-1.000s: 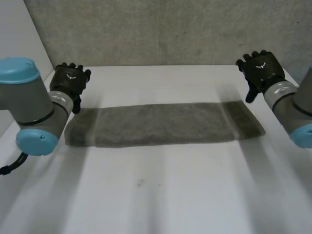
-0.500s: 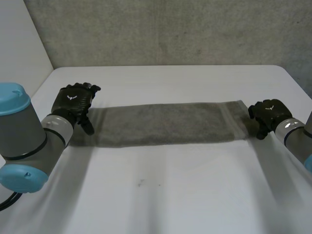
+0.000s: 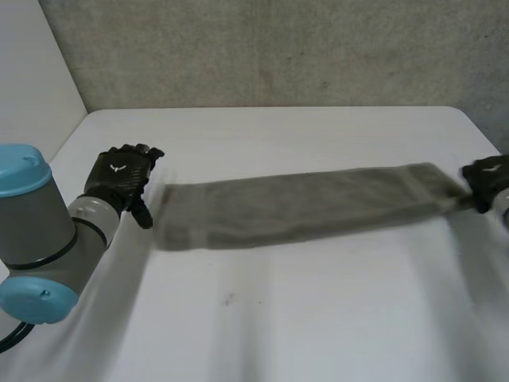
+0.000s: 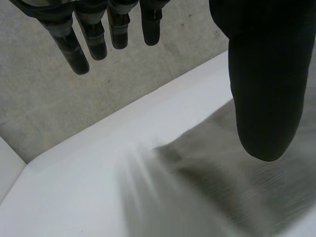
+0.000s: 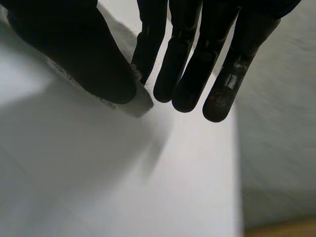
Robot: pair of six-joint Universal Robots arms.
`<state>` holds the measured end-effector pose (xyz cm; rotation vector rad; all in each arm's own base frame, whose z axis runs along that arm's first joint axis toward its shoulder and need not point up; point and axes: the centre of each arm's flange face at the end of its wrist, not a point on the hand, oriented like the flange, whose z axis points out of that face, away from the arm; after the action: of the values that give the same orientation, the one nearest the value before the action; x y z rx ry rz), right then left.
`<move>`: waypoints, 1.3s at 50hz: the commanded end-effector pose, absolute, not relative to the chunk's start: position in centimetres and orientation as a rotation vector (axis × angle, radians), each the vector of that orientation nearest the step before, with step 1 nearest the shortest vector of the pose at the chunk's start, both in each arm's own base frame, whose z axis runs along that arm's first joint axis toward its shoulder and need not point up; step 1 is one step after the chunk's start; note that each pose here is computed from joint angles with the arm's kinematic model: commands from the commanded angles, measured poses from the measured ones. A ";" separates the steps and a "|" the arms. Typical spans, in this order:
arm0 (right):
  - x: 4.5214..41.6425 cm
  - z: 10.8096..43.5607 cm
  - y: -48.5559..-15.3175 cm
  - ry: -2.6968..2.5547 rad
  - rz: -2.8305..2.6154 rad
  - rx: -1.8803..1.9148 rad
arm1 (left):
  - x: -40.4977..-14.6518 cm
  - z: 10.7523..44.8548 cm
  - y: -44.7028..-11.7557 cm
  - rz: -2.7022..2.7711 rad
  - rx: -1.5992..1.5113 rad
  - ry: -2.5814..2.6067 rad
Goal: Fold the towel.
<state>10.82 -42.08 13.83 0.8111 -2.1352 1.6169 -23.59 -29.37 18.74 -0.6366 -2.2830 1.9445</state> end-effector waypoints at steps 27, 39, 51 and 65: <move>39.4 18.0 -25.0 -1.682 2.356 1.829 | -23.4 19.4 -29.1 1.965 -0.630 -2.272; 41.4 13.3 -21.4 -1.632 2.193 1.989 | -24.2 19.2 -28.6 1.951 -0.661 -2.251; 34.3 19.4 -26.0 -2.120 2.263 1.398 | -29.4 21.3 -26.8 2.054 -0.733 -1.963; 24.7 13.8 -30.0 -2.488 1.886 1.038 | -34.9 17.5 -24.8 1.943 -0.865 -1.917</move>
<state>27.21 -28.95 16.29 1.0700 -2.4538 2.0225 -34.20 -24.74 19.38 -0.8442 -1.8731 1.9758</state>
